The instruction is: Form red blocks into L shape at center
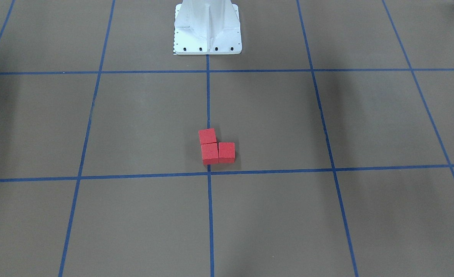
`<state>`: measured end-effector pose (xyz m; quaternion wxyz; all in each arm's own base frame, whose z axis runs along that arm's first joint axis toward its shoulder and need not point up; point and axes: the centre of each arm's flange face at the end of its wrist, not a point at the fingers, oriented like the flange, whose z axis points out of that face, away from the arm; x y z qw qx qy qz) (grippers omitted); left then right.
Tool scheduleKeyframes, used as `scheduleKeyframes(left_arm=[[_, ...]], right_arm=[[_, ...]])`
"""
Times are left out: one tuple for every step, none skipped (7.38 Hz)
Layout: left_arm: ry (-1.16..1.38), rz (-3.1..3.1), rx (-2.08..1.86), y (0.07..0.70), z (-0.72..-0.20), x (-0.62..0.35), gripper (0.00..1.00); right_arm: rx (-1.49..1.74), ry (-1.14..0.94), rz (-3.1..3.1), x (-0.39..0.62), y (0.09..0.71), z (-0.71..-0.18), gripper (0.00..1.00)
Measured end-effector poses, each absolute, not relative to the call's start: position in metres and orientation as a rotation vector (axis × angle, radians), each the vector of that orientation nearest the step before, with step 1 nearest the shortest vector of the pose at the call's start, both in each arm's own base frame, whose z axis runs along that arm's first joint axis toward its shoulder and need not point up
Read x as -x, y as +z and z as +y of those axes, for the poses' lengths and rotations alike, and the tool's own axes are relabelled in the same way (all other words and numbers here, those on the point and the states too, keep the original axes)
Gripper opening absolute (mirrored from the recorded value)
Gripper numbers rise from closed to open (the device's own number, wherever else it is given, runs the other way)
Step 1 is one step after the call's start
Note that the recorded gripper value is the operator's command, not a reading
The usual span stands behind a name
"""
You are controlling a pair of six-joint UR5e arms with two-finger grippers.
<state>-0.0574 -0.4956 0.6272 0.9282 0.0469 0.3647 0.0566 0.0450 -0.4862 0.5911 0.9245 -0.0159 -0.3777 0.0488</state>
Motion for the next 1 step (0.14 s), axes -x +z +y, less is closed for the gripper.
scheduleKeyframes(left_arm=[[0.116,0.747,-0.096,0.6274,-0.4956,0.0574,1.00]], right_arm=[[0.031,0.099,-0.775,-0.0449,0.5900,-0.4864,0.99]])
